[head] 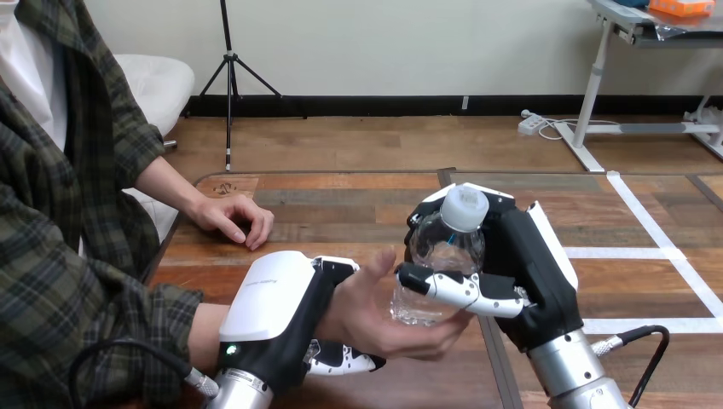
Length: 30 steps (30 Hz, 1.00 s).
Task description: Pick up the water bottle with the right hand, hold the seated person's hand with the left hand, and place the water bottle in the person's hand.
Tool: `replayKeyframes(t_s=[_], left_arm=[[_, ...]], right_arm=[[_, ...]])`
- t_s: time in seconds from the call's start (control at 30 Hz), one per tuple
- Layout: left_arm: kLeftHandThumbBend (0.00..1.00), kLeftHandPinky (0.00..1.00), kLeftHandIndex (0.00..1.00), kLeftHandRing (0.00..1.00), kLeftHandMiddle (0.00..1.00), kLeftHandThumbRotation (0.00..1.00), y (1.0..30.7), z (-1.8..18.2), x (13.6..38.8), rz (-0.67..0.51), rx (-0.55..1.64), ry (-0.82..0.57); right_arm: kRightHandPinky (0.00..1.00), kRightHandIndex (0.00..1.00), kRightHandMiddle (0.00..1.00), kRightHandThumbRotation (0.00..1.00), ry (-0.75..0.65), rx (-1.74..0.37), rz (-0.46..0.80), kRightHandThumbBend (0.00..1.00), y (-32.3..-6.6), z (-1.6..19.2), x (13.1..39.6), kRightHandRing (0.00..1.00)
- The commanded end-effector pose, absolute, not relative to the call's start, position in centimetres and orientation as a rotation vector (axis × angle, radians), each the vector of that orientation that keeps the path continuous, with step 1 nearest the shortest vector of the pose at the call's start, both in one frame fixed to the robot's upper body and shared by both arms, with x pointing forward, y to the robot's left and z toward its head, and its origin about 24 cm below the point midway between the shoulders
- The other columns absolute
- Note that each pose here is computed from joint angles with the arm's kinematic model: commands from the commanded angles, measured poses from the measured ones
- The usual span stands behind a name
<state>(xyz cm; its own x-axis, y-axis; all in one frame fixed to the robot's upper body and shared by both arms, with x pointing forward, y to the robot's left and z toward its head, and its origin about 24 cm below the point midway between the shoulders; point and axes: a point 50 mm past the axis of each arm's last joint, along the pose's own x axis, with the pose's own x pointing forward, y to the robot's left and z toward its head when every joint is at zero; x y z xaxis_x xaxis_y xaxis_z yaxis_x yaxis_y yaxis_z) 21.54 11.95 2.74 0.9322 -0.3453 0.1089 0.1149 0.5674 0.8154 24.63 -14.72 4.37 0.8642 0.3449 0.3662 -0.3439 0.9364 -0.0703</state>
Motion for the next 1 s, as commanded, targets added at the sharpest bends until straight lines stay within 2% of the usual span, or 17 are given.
replayKeyframes(t_s=[0.0, 0.53, 0.97], left_arm=[[0.80, 0.28, 0.41, 0.33, 0.39, 0.00, 10.2, 4.7, 21.9, -0.285, 0.869, -0.386], [0.80, 0.28, 0.41, 0.33, 0.38, 0.00, 10.4, 4.6, 22.0, -0.285, 0.870, -0.378], [0.80, 0.28, 0.41, 0.33, 0.38, 0.00, 10.5, 4.7, 22.1, -0.286, 0.879, -0.378]], right_arm=[[0.37, 0.46, 0.44, 0.00, -0.530, 0.022, 0.388, 0.68, -14.1, 7.2, 25.1, 0.40], [0.35, 0.46, 0.43, 0.00, -0.553, 0.047, 0.420, 0.63, -13.8, 7.7, 24.5, 0.40], [0.34, 0.45, 0.43, 0.00, -0.568, 0.037, 0.439, 0.67, -13.7, 8.0, 24.1, 0.38]])
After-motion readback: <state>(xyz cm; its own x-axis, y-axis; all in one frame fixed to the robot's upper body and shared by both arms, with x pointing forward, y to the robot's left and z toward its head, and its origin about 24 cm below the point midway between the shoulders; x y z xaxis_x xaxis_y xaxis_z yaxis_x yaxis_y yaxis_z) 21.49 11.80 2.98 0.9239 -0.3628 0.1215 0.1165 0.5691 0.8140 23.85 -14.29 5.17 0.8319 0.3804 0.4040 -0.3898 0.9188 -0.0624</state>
